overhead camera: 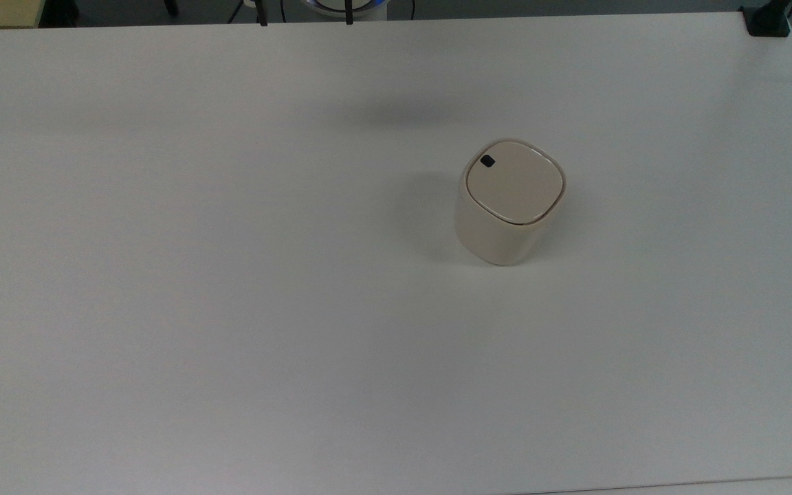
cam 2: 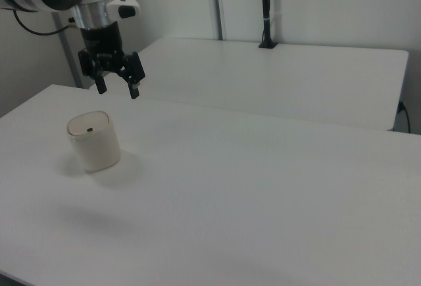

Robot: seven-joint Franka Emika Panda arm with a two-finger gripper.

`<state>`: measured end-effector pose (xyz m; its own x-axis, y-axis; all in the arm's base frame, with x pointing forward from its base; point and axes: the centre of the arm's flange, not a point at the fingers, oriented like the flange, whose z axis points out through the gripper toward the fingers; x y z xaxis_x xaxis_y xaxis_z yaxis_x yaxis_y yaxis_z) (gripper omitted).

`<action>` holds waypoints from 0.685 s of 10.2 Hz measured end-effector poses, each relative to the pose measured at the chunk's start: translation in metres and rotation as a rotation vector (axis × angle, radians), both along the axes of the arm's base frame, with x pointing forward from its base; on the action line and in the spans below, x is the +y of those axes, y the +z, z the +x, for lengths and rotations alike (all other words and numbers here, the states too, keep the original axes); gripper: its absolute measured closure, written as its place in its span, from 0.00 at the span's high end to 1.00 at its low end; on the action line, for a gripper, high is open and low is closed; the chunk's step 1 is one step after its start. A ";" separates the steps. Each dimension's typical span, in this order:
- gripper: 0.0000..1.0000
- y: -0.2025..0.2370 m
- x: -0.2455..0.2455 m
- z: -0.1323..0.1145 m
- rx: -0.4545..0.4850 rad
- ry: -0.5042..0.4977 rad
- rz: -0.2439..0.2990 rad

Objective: Open the trash bin

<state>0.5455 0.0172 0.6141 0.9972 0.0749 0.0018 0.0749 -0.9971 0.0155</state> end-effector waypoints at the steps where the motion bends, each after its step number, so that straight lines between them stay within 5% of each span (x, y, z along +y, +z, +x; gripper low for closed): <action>1: 1.00 0.000 0.000 0.000 0.000 0.000 0.000; 7: 1.00 -0.001 -0.002 0.000 0.001 -0.003 0.000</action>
